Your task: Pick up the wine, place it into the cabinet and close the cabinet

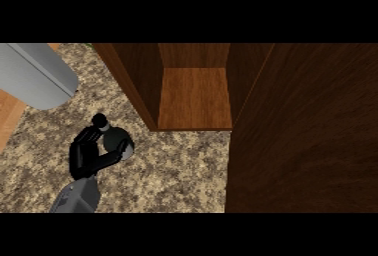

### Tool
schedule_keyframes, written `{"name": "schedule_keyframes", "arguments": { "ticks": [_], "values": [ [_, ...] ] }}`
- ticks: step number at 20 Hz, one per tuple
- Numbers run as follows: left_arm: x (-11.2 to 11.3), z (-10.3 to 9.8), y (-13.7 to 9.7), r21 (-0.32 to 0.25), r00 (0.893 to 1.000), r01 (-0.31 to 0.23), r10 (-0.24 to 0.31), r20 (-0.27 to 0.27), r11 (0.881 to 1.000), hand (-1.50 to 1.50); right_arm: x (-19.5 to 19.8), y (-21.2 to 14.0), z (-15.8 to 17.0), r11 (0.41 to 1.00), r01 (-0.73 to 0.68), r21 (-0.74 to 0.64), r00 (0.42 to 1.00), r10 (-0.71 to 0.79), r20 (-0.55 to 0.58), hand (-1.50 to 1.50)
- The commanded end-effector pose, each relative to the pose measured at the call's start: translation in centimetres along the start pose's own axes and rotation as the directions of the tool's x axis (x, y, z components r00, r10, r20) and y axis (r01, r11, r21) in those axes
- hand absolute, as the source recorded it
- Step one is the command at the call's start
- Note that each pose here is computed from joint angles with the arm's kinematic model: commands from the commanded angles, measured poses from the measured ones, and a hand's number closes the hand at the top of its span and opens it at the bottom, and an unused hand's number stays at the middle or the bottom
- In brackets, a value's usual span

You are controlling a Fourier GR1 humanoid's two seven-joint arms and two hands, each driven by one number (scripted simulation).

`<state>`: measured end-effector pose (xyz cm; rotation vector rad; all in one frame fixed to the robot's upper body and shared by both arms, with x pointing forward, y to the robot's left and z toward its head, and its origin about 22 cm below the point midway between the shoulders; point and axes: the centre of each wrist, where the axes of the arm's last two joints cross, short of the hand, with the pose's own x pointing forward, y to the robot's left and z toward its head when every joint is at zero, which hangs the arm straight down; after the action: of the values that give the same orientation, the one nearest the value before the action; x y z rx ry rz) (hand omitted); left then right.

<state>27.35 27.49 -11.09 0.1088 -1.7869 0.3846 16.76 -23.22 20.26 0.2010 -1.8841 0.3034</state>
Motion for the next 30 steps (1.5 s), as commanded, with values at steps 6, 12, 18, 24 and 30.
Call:
{"name": "schedule_keyframes", "arguments": {
  "ticks": [6,12,18,24,30],
  "values": [
    [0.8,5.6,3.2,-0.262,0.998,0.012,-0.030,-0.064,0.965,1.50,2.4,0.2,2.4,0.999,0.021,0.027,0.999,-0.022,0.037,-1.50],
    [4.9,3.3,3.9,-0.252,0.993,0.105,-0.088,0.080,0.962,1.50,2.3,1.1,2.5,0.999,0.036,0.040,0.998,-0.038,0.048,-1.50],
    [7.8,5.0,1.7,-0.289,0.992,-0.010,0.047,0.118,0.957,1.50,1.7,0.2,1.9,0.998,0.036,0.042,0.998,-0.038,0.041,-1.50],
    [12.9,3.8,-0.8,-0.370,0.995,-0.053,0.080,0.058,0.927,1.50,0.3,0.3,1.9,0.999,0.044,0.005,0.998,-0.044,0.040,-1.50],
    [15.9,3.6,-6.2,-0.378,0.995,-0.011,0.049,0.092,0.926,1.50,1.0,0.8,1.4,0.998,0.055,0.034,0.997,-0.056,0.049,-1.50]
  ]
}}
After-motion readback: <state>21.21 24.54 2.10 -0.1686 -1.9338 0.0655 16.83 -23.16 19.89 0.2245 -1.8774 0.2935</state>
